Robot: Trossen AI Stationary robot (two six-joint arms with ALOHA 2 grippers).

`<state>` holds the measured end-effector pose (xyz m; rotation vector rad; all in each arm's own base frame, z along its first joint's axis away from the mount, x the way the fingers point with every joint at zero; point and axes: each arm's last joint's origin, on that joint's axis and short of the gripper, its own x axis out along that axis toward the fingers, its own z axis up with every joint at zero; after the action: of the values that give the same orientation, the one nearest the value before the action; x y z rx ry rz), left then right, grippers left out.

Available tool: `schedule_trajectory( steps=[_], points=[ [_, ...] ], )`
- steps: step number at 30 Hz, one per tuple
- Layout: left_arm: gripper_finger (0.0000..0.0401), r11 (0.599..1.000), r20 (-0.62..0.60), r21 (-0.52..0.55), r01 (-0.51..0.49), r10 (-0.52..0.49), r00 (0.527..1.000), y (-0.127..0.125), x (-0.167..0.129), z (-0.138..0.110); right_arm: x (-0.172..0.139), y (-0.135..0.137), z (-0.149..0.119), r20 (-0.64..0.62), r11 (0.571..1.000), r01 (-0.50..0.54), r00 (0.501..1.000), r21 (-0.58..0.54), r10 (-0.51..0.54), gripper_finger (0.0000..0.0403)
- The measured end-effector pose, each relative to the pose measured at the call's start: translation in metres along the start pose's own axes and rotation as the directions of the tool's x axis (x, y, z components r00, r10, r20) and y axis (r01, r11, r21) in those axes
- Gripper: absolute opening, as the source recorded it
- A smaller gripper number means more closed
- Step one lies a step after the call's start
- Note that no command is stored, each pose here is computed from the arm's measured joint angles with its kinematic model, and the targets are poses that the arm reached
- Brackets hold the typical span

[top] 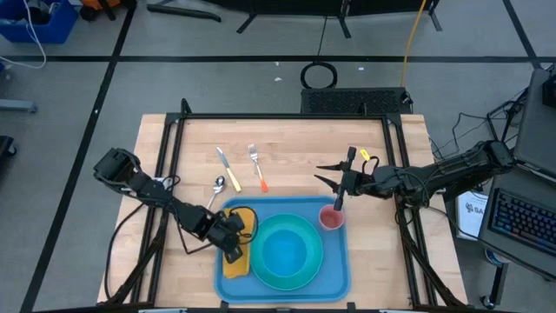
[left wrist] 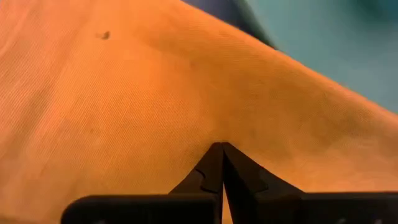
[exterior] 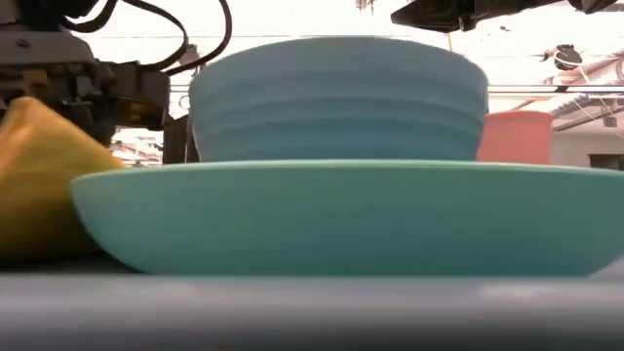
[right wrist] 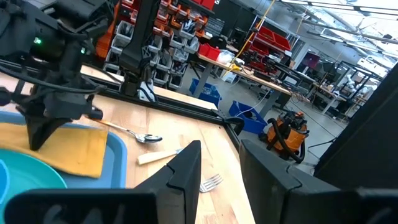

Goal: Set up tray
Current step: Put the yellow napkin to the left of the blue plate

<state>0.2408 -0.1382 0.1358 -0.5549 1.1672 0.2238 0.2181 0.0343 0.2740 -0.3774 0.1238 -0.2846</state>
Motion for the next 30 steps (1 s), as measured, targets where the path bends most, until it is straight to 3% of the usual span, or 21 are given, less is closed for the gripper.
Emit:
schedule_trajectory(
  steps=[4, 8, 17, 23, 30],
  points=[
    [0.0004, 0.998, 0.054, 0.066, 0.015, -0.019, 0.998, -0.012, -0.016, 0.004, 0.000, 0.000, 0.000, -0.001, 1.000, 0.000, 1.000, 0.000, 0.000, 0.0100],
    [0.0008, 0.995, 0.113, 0.075, -0.058, 0.050, 0.992, -0.015, -0.025, 0.005, 0.000, 0.000, 0.000, -0.002, 1.000, -0.001, 1.000, -0.001, 0.001, 0.0100],
    [0.0007, 0.997, 0.102, 0.069, 0.039, -0.046, 0.994, -0.025, -0.022, 0.007, 0.000, 0.000, 0.000, -0.002, 1.000, -0.001, 1.000, -0.001, 0.001, 0.0100],
    [0.0006, 0.981, 0.143, 0.140, 0.136, -0.156, 0.977, -0.035, -0.023, 0.012, 0.000, 0.000, 0.000, -0.002, 1.000, 0.000, 1.000, -0.001, 0.000, 0.0100],
    [0.0003, 0.989, 0.116, 0.111, 0.102, -0.115, 0.987, -0.030, -0.022, 0.011, 0.000, 0.000, 0.000, -0.003, 1.000, -0.001, 1.000, -0.001, 0.001, 0.0100]
  ],
)
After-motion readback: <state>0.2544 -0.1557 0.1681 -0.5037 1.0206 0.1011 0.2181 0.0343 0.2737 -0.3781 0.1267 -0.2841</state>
